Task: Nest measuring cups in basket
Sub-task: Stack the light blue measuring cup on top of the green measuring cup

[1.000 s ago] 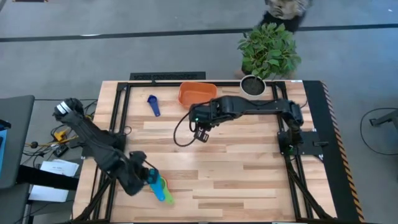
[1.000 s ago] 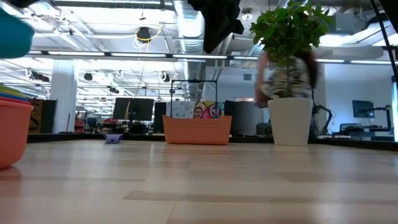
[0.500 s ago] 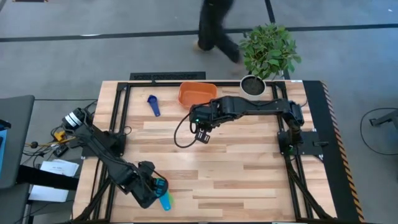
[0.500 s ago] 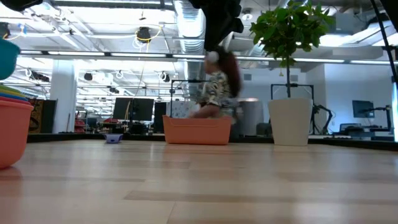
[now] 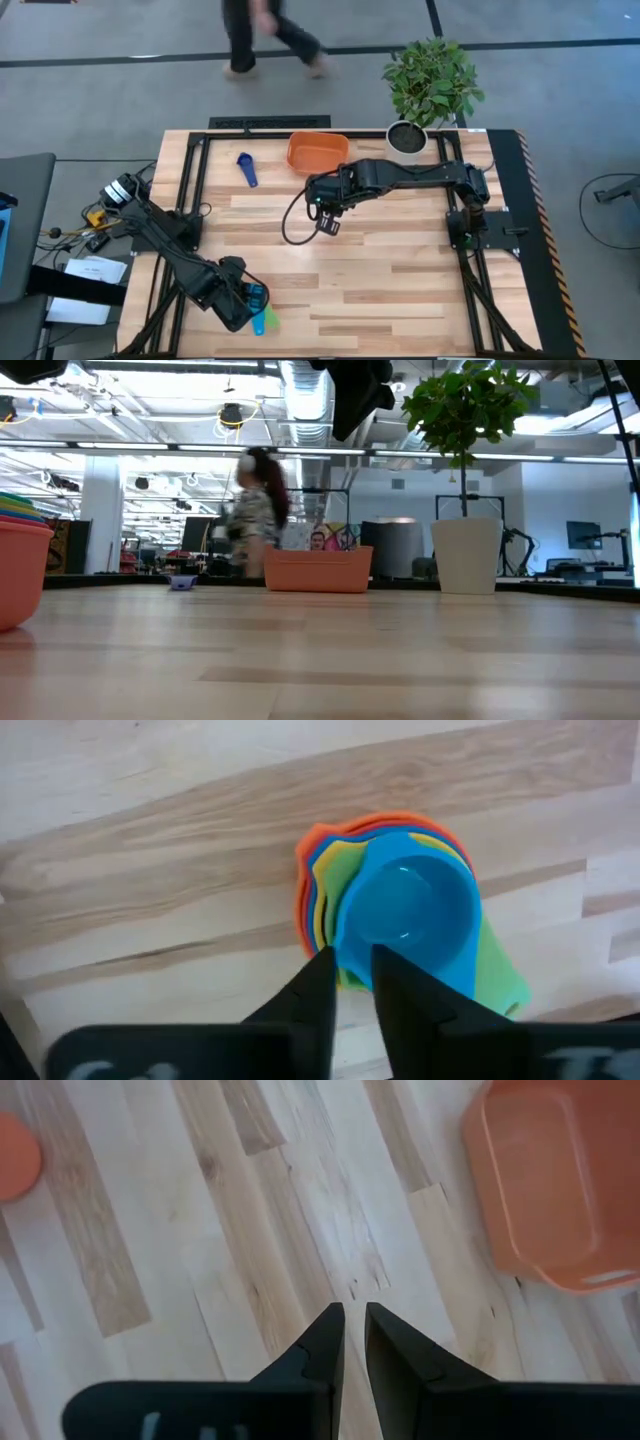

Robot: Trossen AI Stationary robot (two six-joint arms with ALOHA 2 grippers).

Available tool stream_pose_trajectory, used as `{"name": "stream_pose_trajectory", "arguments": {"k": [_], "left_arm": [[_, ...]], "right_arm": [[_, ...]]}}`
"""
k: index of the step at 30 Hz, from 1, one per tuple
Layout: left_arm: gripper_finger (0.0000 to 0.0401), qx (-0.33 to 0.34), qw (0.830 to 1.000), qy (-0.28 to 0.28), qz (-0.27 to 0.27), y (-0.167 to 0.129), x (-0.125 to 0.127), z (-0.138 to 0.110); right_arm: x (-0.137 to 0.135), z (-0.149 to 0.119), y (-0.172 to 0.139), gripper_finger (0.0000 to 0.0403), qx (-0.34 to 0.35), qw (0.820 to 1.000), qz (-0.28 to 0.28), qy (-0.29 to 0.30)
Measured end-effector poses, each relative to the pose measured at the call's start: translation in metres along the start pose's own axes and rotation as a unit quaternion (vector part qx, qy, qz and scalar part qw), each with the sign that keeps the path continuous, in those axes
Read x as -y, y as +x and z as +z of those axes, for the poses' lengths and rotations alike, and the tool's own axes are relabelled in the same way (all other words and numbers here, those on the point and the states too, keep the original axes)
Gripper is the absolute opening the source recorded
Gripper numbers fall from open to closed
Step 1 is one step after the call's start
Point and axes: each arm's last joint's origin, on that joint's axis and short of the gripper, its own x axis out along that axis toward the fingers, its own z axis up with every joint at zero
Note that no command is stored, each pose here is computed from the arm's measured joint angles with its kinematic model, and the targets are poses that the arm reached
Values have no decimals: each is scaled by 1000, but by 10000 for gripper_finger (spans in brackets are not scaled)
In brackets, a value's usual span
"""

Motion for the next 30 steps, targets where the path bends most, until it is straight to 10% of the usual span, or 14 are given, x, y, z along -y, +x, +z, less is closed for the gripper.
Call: {"name": "stream_pose_trajectory", "arguments": {"k": [20, 30], "left_arm": [[99, -90, 990, 97, -43, -9, -13, -40], [54, -114, 985, 106, -69, 6, -18, -69]], "right_arm": [[-4, -9, 0, 65, -34, 999, -11, -9], [-78, -53, 36, 52, -46, 993, 106, -35]]}}
